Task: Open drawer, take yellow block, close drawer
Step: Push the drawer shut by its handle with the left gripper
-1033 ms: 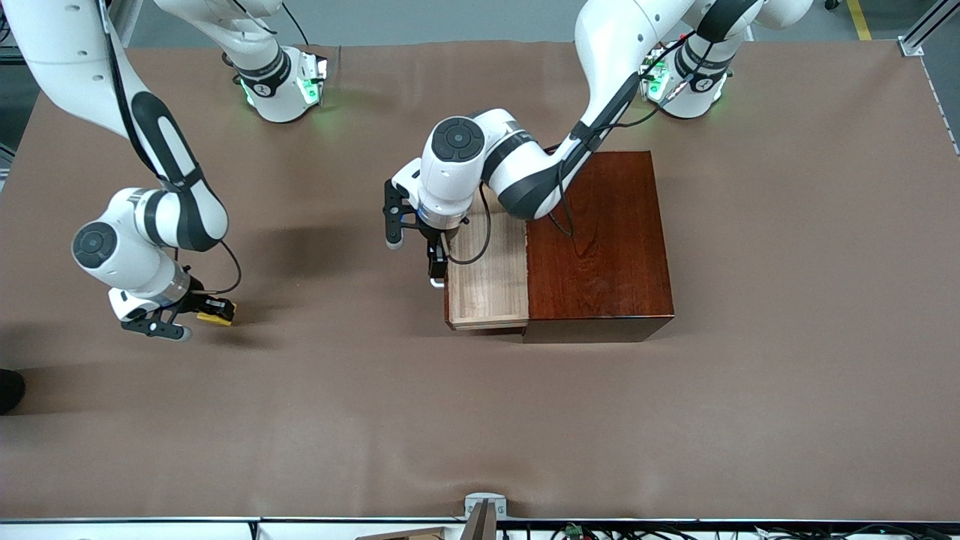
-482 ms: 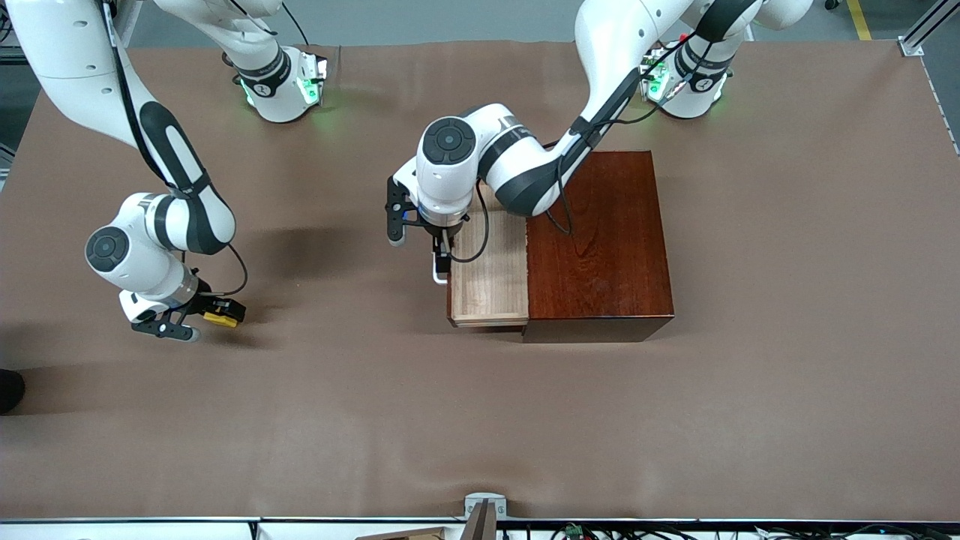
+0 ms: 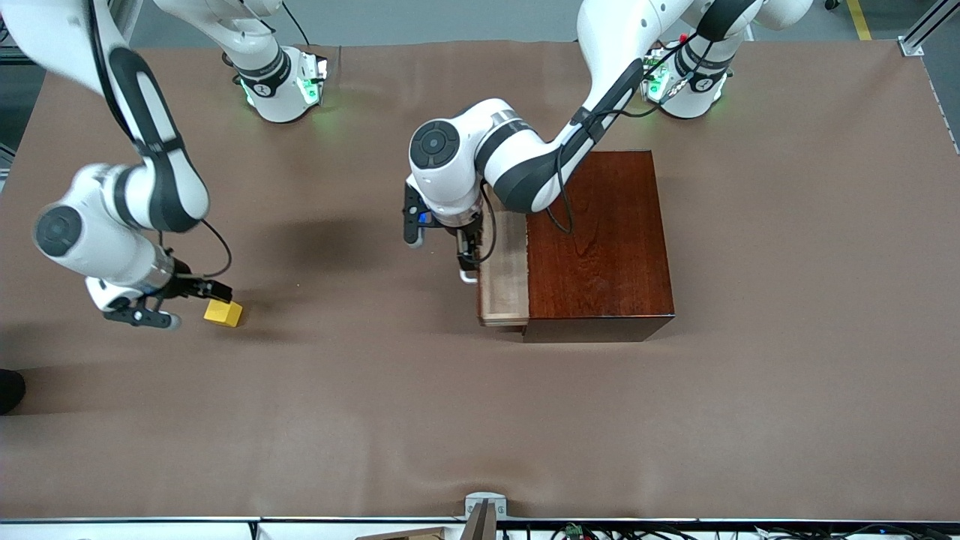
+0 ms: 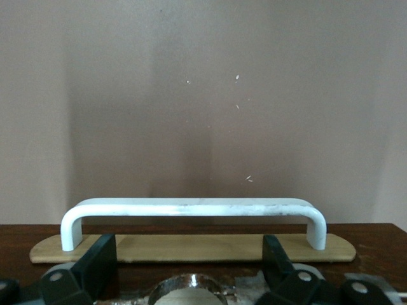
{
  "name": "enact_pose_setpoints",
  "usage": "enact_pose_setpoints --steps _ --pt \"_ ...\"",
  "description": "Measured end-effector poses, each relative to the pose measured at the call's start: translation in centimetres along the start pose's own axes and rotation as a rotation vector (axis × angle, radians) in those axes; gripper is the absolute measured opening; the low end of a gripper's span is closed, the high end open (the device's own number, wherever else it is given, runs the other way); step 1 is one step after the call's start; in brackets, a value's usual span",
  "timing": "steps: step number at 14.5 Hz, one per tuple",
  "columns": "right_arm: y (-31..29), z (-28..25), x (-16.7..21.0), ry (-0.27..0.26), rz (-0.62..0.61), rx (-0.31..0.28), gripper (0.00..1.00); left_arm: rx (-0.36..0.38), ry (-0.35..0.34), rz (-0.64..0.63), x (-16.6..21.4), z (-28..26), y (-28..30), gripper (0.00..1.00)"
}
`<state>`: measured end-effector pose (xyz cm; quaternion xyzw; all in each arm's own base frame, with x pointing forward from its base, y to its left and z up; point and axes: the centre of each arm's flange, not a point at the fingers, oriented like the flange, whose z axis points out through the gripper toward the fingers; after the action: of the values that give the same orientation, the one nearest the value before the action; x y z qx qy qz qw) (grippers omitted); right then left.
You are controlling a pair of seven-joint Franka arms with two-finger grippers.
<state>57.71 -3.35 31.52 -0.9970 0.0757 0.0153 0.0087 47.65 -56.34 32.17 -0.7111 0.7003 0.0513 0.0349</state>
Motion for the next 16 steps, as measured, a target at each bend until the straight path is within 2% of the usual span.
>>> enact_pose_setpoints --steps 2,5,7,9,11,14,16 --pt "-0.2 -5.3 -1.1 -0.003 -0.018 -0.010 1.00 -0.007 -0.052 -0.002 -0.8 0.2 -0.2 1.00" --pt "-0.6 -13.0 -2.1 -0.049 -0.029 -0.016 1.00 -0.031 -0.182 -0.020 -3.2 1.2 -0.9 1.00" --pt "-1.1 -18.0 -2.3 -0.069 -0.037 -0.018 1.00 -0.045 -0.222 -0.022 -4.2 1.5 -1.2 1.00" --pt "-1.4 -22.4 -2.5 -0.058 -0.042 -0.017 1.00 -0.052 -0.237 -0.016 -4.6 1.4 -1.3 1.00" --pt "-1.5 -25.8 -3.1 -0.023 -0.062 -0.013 1.00 -0.054 -0.240 -0.009 -4.7 1.3 -1.3 1.00" --pt "-1.2 -28.4 -4.7 -0.007 -0.096 -0.011 1.00 -0.052 -0.238 -0.005 -4.7 1.2 -1.4 1.00" --pt "-1.2 -29.5 -4.9 0.007 -0.097 -0.010 1.00 -0.025 -0.210 -0.035 -4.5 0.6 -1.7 1.00"
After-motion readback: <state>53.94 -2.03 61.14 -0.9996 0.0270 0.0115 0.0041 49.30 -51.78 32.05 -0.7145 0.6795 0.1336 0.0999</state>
